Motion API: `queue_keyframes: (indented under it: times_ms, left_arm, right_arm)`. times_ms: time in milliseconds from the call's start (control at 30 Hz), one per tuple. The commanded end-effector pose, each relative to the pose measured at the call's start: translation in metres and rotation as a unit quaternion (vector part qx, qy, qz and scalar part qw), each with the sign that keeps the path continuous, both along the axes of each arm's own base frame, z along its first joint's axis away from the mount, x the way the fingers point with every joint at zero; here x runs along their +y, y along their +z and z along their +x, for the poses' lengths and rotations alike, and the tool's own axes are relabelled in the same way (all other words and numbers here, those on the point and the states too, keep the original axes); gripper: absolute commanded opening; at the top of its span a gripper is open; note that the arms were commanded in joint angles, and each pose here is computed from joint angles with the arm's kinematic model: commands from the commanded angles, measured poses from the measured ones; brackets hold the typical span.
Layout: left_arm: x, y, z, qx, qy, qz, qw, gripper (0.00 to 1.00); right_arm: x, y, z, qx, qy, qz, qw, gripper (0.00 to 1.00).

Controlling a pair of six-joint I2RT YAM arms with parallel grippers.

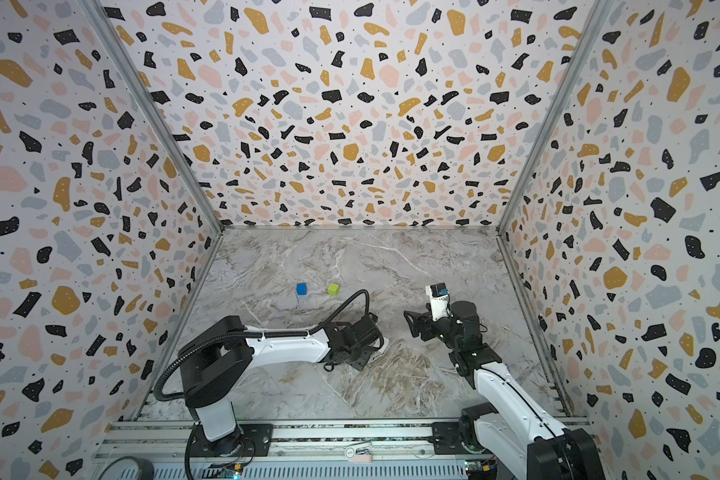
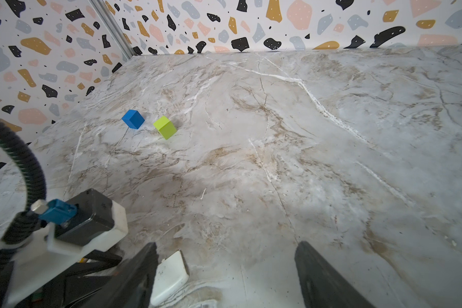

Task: Load the batteries into the remote control
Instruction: 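Lift the battery with the left gripper and carry it to the remote compartment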

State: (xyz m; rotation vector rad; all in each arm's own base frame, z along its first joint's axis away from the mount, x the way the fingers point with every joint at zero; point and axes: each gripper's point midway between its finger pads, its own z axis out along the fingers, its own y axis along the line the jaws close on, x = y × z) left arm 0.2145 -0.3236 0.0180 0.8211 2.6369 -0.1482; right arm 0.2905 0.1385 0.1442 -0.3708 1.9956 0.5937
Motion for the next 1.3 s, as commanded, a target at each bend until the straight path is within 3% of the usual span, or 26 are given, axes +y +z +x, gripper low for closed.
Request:
queue_keyframes:
  times_ms: [0, 767, 1133, 1267]
  left_arm:
    - [0.021, -0.017, -0.021, 0.028, 0.003, 0.044, 0.999, 0.28]
    - [0.028, -0.018, -0.035, 0.02, 0.013, 0.053, 0.998, 0.23]
    - [0.023, -0.014, -0.036, 0.018, 0.015, 0.041, 0.999, 0.07]
    - [0.014, 0.0, -0.035, 0.014, 0.02, 0.014, 1.0, 0.06]
  right_arm:
    - [0.002, 0.002, 0.001, -0.004, 0.007, 0.002, 1.0, 0.85]
    - [0.004, 0.0, 0.002, -0.002, 0.009, -0.002, 1.0, 0.87]
    - [0.004, 0.0, 0.001, -0.002, 0.01, -0.003, 1.0, 0.87]
    - [0.004, 0.0, 0.001, -0.003, 0.01, -0.004, 1.0, 0.87]
